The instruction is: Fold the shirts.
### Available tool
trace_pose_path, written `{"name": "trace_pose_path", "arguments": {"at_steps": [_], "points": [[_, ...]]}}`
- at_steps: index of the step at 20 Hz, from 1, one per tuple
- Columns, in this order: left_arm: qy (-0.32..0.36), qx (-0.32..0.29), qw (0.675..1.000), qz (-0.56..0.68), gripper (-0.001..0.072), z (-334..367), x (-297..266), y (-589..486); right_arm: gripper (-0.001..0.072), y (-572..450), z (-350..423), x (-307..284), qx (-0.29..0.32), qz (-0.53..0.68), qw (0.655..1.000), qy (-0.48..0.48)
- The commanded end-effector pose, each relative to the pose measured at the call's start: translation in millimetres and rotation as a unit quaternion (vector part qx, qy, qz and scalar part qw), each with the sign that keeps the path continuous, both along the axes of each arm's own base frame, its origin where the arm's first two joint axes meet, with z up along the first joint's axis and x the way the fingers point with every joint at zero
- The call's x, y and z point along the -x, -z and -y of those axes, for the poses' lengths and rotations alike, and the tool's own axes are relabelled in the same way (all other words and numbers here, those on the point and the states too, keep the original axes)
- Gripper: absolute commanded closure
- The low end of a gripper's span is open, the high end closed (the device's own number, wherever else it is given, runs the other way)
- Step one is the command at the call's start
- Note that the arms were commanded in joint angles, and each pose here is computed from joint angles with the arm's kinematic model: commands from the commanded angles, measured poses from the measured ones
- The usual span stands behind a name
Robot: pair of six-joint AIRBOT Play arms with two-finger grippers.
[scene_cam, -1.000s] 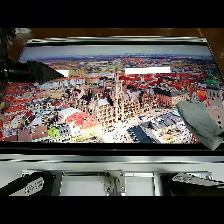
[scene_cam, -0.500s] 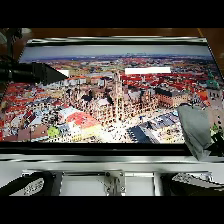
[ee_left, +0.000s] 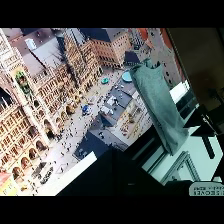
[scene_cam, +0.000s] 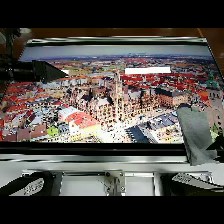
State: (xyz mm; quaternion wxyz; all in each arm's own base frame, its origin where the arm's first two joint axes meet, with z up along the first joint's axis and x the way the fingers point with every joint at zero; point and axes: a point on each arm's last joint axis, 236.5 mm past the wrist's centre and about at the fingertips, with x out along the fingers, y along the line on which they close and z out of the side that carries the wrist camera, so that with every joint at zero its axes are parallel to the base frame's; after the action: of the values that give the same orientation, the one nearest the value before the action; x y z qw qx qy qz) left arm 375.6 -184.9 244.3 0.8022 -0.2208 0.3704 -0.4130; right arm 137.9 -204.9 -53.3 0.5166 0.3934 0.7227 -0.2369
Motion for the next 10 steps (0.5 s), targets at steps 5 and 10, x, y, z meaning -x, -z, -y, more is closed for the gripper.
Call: {"name": "trace_pose_path", "arguments": {"at_steps": [5, 10], "points": [[-0.094, -0.109, 0.99, -0.014, 0.0672, -27, -39, 49, 0.0125, -180, 27, -169, 0.107, 0.392, 0.914, -0.011], [-0.106, -0.397, 0.906, -0.103, 0.0645, -58, -23, 162, 0.0124, -183, -46, -194, 0.154, 0.326, 0.91, -0.203]]}}
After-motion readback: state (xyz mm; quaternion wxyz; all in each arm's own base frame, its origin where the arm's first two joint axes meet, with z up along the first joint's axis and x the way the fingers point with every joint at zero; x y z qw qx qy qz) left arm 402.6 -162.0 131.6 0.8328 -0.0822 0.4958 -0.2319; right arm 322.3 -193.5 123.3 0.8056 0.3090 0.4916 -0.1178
